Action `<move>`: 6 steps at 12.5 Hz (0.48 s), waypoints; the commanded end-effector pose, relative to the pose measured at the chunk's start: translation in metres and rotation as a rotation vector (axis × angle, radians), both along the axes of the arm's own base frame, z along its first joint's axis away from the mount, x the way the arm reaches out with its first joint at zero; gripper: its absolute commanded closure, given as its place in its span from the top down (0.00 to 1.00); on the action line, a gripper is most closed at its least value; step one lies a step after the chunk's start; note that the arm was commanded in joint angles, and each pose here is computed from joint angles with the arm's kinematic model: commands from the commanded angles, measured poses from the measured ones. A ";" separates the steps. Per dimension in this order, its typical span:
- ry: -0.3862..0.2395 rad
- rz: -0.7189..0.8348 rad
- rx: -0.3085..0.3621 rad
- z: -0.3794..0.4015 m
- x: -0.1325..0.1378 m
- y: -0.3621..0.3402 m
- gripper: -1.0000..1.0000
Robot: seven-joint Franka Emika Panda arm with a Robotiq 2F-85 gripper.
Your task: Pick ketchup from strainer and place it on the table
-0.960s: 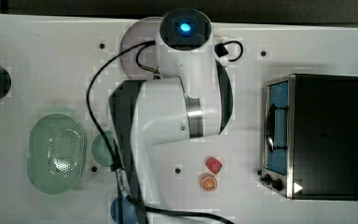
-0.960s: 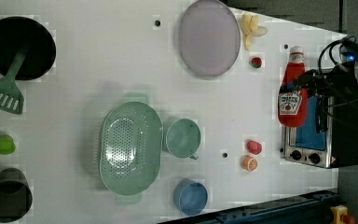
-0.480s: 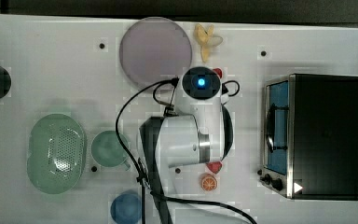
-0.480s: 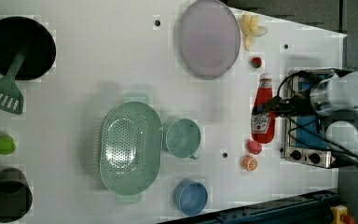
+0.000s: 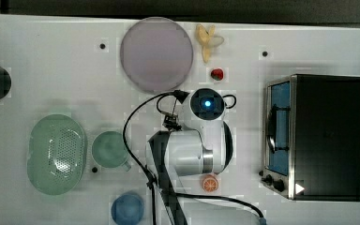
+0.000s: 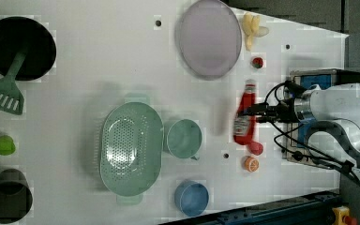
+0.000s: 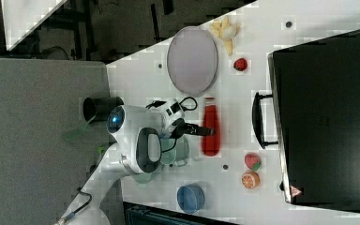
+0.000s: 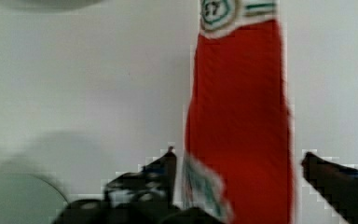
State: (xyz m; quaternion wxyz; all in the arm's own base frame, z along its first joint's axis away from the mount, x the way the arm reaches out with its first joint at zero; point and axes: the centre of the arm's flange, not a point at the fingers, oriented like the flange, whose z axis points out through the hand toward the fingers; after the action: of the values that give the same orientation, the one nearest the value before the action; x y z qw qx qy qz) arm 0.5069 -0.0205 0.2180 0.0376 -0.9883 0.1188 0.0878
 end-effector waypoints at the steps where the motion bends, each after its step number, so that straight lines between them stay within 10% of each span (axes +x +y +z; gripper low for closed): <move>1: -0.105 0.032 -0.040 0.041 0.025 -0.005 1.00; 6: -0.211 -0.094 -0.197 0.178 0.060 -0.012 1.00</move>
State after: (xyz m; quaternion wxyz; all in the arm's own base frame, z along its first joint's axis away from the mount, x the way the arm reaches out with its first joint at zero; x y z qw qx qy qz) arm 0.5528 -0.0378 0.3405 -0.0270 -0.9889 0.1448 0.0208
